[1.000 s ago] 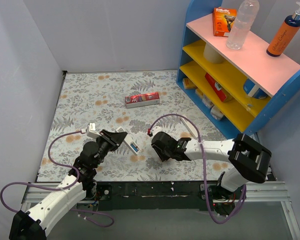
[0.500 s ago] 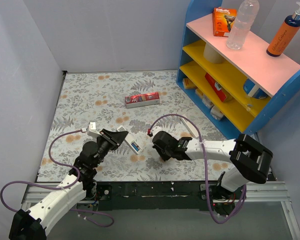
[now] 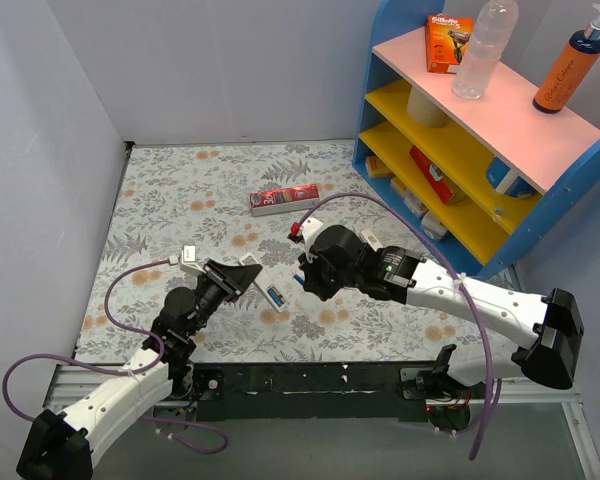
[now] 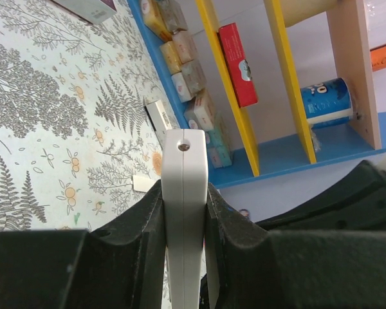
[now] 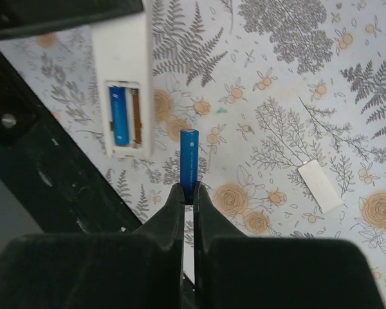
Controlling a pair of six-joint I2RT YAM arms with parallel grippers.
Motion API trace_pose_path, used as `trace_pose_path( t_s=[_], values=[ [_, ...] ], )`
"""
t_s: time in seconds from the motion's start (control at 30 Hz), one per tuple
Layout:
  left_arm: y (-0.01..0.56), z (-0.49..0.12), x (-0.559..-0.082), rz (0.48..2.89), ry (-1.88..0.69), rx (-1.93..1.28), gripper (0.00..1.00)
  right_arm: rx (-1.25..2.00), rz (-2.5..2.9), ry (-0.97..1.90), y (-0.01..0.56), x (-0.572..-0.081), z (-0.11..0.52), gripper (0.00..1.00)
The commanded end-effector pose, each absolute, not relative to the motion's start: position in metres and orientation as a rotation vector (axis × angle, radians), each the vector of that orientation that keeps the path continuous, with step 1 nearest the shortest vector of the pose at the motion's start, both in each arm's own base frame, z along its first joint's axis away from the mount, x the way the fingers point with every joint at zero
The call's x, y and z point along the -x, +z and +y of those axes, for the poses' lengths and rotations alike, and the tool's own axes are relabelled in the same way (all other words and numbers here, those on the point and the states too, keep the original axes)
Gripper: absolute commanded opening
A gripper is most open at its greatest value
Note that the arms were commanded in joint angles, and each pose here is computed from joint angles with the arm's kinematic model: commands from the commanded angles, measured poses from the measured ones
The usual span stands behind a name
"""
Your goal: Load the batteries into the remote control
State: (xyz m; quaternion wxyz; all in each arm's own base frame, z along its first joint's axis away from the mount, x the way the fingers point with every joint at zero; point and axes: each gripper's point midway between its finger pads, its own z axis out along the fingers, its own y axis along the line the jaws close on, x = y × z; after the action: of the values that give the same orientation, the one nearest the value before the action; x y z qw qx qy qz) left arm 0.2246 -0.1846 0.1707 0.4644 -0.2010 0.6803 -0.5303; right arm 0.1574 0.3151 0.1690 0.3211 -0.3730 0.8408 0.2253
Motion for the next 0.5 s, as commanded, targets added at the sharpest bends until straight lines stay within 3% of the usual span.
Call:
trace_pose_path(
  t_s=[0.0,0.47],
  values=[
    [0.185,-0.191,-0.219,1.619,-1.388,0.461,0.0,1.065,2.233,0.693,0.198,-0.139,0.323,0.01],
    [0.193,-0.194,-0.217,1.592,-1.438,0.453,0.0,1.12,2.353,0.795,0.202,-0.124,0.354,0.01]
  ],
)
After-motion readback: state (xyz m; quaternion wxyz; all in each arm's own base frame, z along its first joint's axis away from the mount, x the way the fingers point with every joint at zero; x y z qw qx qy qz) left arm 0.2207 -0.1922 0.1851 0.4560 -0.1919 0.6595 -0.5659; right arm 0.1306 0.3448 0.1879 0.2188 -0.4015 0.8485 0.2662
